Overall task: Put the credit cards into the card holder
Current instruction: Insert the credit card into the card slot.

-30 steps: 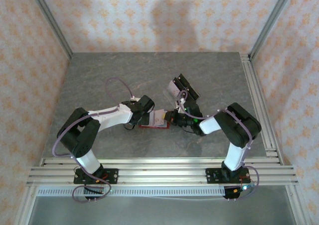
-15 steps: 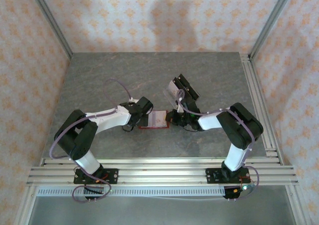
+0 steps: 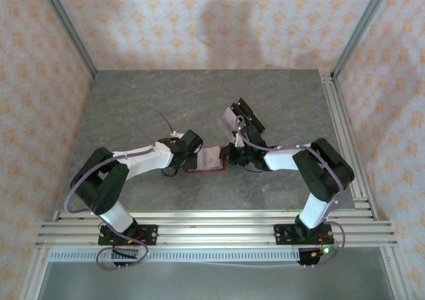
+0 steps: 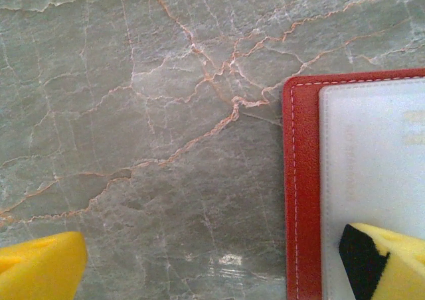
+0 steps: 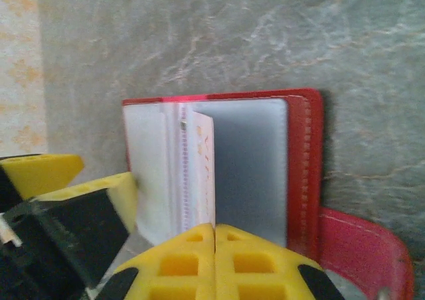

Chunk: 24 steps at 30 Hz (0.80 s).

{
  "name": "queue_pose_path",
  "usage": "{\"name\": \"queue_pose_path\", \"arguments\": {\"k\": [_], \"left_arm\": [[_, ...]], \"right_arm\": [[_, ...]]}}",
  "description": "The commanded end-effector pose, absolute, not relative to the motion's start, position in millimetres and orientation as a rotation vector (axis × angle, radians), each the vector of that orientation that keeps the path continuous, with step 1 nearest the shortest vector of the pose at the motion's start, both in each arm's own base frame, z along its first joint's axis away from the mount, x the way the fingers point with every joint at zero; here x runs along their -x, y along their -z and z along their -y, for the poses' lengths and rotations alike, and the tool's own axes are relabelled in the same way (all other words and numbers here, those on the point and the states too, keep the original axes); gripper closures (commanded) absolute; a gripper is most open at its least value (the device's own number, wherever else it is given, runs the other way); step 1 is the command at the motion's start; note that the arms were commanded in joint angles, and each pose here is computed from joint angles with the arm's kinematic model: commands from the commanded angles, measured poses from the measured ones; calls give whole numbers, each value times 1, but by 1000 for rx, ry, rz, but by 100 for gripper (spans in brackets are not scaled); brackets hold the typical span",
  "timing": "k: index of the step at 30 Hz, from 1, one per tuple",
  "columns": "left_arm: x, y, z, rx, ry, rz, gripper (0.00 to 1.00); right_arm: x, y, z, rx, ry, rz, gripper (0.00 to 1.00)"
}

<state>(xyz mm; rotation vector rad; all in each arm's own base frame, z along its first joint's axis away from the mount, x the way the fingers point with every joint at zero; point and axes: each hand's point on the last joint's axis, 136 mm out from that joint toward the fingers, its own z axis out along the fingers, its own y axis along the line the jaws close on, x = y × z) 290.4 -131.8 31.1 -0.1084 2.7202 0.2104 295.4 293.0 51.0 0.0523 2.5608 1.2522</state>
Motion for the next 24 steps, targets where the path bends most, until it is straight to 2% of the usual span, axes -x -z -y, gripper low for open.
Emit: {"name": "queue_pose_path", "arguments": {"k": [1, 9, 24], "left_arm": [[-275, -21, 122, 96, -268, -2764, 0], [-273, -19, 121, 95, -274, -2767, 0], [-273, -20, 120, 97, -280, -2765, 0]], "right_arm": [[-299, -83, -306, -45, -1374, -2463, 100], [-302, -87, -313, -76, -1424, -2420, 100], [-298, -63, -304, -106, -1392, -2400, 100]]}}
